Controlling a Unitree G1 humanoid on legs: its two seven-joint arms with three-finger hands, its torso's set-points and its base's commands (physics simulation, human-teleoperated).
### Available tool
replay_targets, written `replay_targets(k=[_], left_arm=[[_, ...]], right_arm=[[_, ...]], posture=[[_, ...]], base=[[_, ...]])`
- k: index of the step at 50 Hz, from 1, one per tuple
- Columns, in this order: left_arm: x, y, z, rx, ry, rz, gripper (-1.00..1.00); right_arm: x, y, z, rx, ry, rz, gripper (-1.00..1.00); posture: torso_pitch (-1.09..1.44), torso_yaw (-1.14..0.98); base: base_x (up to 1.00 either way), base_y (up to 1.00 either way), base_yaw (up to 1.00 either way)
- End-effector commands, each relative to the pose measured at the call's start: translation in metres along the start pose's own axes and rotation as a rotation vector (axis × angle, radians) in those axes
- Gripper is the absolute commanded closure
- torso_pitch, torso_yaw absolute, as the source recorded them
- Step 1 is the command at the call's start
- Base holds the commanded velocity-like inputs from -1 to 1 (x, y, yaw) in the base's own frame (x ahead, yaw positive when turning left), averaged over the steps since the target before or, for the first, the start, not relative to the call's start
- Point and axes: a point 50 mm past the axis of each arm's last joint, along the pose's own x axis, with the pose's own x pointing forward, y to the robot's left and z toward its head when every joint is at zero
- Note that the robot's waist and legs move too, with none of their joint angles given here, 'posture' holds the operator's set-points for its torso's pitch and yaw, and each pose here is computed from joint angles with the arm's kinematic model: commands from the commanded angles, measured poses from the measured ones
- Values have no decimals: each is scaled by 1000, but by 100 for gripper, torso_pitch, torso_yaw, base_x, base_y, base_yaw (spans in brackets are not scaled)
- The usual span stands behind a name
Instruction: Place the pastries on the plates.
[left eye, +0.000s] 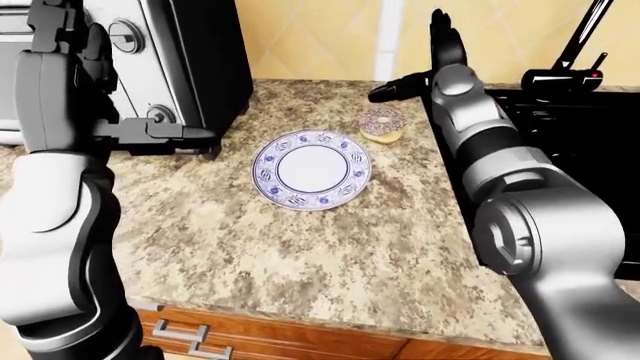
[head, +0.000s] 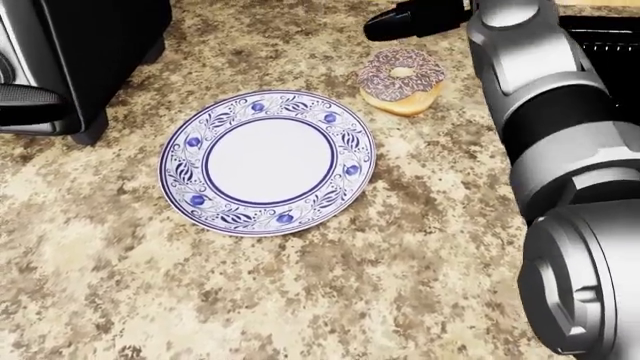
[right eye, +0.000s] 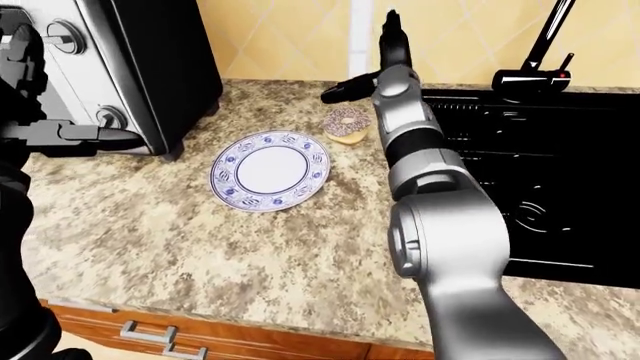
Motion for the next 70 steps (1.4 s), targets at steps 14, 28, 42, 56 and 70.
replay_targets(k=[14, 28, 42, 56, 70], left_arm=[[-5, 5, 25, 31, -92, -2, -100], [-6, 5, 22, 39, -83, -5, -100], [-6, 7, 25, 43, -91, -3, -100], [-8, 10, 23, 53, -89, 5, -100], [-8, 8, 18, 50, -84, 2, -100]], right_arm=[[-1, 0, 6, -28, -24, -98, -100], [-2, 2, 7, -67, -26, -117, -100], [-3, 3, 13, -61, -55, -152, -100], [-3, 0, 17, -9, -48, -217, -100], [-3, 3, 14, -11, -43, -209, -100]], posture=[[1, 0], [6, 0], [16, 0], [21, 0], [23, 0]], base=[[0, 0, 0], [0, 0, 0], [0, 0, 0], [0, 0, 0], [0, 0, 0]])
